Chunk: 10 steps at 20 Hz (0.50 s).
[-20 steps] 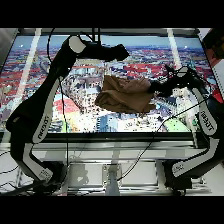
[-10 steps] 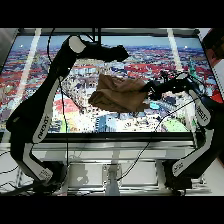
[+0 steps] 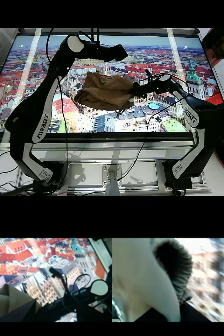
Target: Fold the clothes and pants, and hang the long-sleeved shirts on hangers.
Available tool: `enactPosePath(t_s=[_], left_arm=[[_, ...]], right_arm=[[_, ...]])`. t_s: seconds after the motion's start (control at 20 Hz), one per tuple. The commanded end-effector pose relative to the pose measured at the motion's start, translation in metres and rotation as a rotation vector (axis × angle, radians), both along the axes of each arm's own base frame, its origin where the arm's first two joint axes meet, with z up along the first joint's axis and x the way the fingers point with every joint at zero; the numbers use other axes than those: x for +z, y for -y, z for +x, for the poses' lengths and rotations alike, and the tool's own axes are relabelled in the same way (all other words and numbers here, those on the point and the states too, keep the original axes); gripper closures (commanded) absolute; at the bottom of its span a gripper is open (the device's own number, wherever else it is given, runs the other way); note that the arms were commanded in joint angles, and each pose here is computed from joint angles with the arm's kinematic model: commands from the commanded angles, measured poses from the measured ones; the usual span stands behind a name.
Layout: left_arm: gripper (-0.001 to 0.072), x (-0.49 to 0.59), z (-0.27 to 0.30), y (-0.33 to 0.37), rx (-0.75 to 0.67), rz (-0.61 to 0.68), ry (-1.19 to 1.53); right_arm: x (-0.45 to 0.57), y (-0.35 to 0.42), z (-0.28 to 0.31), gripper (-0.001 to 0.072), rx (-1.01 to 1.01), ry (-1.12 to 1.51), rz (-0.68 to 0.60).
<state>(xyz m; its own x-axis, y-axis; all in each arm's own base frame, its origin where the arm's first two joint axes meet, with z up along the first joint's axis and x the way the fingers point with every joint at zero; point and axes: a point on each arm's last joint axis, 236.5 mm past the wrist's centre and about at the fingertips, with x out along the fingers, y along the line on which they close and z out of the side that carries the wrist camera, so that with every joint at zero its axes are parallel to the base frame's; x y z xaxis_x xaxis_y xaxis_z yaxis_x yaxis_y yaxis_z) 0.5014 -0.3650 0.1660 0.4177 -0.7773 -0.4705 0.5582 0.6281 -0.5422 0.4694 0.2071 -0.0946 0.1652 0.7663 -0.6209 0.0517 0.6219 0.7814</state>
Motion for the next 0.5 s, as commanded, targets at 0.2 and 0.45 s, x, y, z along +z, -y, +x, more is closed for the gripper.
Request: enactPosePath(t_s=[0.2, 0.45], left_arm=[[0.0241, 0.025, 0.019, -0.041, 0.074, -0.016, 0.039], [0.0241, 0.055, 0.021, -0.065, 0.111, -0.032, 0.084]], right_arm=[[0.169, -0.001, 0.035, 0.0679, -0.026, 0.416, 0.570], [0.272, 0.062, 0.003, 0.0679, 0.034, 0.630, 0.841]])
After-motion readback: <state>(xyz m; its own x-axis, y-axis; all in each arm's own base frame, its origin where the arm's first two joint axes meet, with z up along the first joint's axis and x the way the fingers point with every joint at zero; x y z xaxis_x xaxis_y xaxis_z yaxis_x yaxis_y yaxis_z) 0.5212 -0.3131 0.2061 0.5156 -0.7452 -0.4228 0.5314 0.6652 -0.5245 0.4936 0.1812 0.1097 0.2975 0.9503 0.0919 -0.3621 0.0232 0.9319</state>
